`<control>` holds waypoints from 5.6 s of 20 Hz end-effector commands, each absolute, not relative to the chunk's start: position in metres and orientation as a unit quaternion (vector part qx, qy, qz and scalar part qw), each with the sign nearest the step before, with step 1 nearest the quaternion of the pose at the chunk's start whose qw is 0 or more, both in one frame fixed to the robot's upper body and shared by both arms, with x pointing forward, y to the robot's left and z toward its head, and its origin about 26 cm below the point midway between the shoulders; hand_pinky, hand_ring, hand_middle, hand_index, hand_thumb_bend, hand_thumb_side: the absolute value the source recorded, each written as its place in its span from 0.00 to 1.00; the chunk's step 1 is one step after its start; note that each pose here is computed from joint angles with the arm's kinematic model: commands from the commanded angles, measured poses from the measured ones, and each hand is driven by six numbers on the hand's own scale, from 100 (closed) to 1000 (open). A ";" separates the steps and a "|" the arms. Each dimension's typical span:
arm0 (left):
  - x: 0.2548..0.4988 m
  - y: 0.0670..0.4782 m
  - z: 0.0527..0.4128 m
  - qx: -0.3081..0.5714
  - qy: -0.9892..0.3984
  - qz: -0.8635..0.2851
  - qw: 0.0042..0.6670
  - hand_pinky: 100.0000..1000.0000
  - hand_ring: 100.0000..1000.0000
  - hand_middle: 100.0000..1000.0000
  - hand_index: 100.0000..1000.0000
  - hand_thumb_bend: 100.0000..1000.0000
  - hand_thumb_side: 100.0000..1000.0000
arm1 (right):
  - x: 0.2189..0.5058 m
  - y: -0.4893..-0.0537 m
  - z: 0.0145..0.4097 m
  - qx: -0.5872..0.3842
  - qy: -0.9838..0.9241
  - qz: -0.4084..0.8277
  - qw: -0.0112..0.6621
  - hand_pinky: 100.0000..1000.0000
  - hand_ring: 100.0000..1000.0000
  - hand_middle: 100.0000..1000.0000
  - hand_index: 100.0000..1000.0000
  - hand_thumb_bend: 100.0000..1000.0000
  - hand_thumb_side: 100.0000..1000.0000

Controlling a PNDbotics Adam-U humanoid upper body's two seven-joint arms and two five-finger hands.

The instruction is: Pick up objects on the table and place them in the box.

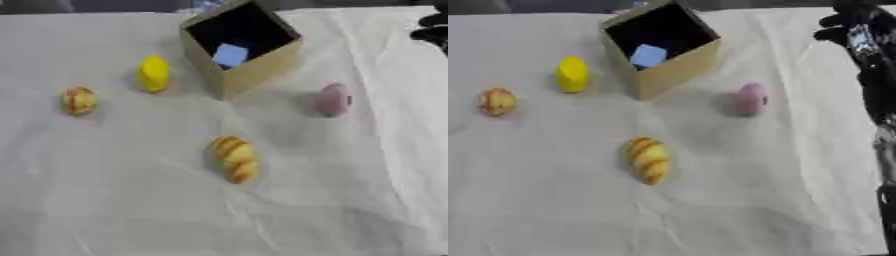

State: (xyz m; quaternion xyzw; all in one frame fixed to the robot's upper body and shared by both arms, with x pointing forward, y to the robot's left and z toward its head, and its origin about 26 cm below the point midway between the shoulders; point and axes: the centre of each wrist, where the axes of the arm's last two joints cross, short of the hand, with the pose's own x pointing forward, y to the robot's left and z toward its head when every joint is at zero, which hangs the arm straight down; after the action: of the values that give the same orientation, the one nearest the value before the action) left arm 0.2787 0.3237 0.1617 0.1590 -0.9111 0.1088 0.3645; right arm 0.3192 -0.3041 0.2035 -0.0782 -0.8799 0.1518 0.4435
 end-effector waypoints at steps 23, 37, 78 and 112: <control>0.276 0.326 0.173 0.161 -0.917 0.070 0.358 0.82 0.60 0.58 0.78 0.12 0.72 | 0.373 -0.374 0.325 -0.323 -0.628 0.650 0.281 0.88 0.83 0.77 0.84 0.00 0.56; 0.276 0.326 0.173 0.158 -0.916 0.064 0.362 0.82 0.60 0.58 0.78 0.11 0.73 | 0.431 -0.354 0.305 -0.283 -0.545 0.734 0.291 0.88 0.84 0.77 0.84 0.00 0.60; 0.278 0.321 0.173 0.141 -0.919 0.062 0.364 0.82 0.60 0.59 0.78 0.09 0.75 | 0.435 -0.324 0.256 -0.266 -0.494 0.768 0.308 0.86 0.78 0.72 0.83 0.31 0.20; 0.278 0.320 0.172 0.133 -0.919 0.057 0.366 0.83 0.60 0.58 0.78 0.08 0.75 | 0.496 -0.222 0.344 -0.312 -0.657 0.650 0.219 0.85 0.71 0.51 0.63 0.04 0.00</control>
State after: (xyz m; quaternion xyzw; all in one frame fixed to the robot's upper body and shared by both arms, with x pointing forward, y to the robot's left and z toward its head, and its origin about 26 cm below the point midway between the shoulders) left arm 0.2800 0.3198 0.1637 0.1343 -0.9127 0.0665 0.3801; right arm 0.4938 -0.2198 0.3352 -0.2981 -0.6555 0.6573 0.2225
